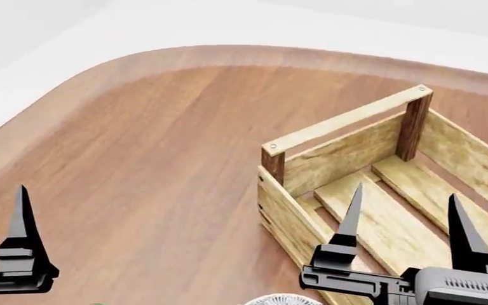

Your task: Pick up the salad dressing and put it in the tray.

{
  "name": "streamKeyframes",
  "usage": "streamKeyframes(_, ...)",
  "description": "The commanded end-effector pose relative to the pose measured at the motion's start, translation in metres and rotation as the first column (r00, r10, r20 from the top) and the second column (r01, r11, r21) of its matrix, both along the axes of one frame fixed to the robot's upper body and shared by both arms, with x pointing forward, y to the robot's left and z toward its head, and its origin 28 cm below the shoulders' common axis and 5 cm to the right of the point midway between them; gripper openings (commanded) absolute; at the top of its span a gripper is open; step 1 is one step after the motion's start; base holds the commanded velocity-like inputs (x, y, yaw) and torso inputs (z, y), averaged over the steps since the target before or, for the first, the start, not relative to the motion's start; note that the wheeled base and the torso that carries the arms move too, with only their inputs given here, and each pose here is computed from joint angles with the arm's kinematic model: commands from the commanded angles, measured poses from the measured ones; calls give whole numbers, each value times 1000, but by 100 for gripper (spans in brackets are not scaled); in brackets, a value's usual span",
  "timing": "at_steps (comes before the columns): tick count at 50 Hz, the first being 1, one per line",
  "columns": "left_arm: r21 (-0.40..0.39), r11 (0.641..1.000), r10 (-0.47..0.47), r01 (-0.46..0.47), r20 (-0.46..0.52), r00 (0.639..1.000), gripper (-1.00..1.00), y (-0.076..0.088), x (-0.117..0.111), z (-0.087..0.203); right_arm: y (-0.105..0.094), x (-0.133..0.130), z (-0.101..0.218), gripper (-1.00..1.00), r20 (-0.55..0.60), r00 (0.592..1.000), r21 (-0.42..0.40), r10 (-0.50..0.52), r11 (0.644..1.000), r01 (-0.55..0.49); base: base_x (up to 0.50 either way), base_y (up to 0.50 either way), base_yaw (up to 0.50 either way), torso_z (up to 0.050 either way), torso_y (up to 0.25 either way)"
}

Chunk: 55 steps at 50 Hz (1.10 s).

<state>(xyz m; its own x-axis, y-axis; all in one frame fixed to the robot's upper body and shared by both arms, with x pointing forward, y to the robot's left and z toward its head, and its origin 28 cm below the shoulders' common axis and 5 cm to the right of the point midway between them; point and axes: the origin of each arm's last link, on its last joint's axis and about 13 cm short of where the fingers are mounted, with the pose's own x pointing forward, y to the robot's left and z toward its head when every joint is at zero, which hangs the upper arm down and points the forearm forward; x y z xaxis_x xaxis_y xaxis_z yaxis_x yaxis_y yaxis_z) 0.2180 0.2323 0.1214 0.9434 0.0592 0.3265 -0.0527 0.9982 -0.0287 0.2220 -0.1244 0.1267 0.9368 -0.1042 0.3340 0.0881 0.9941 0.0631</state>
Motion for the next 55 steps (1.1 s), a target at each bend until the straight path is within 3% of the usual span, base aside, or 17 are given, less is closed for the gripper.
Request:
streamKeyframes(1,1,1000,-2,2,0,1000,100,0,0,0,0,0,-1,100,2,1000,-8,1,1000,-1,0,0,500,0,0)
streamKeyframes(27,-5,1000,-4,4,5,1000,100,0,-1,1,1,0,-2,100,-11,999,11,32,999,-32,0,0,497,0,0)
streamKeyframes(40,-5,1000,-3,3,5,1000,100,1,-1,1,2,-1,0,100,-71,986,-51,152,986,-156,0,0,0,0,0)
streamKeyframes(47,-2,1000,6,-6,5,1000,100,2,0,2,2,1,1,100,-109,963,-93,247,962,-257,0,0,0,0,0)
streamKeyframes(50,-3,1000,9,-9,6,1000,100,3,0,2,3,1,1,100,-151,925,-95,347,927,-363,0,0,0,0,0)
streamKeyframes(52,-2,1000,11,-11,6,1000,100,3,0,2,4,2,-1,100,-149,926,-111,346,925,-364,0,0,0,0,0)
streamKeyframes(55,-2,1000,13,-13,7,1000,100,4,0,3,4,1,-3,100,-194,882,-99,430,885,-454,0,0,0,0,0)
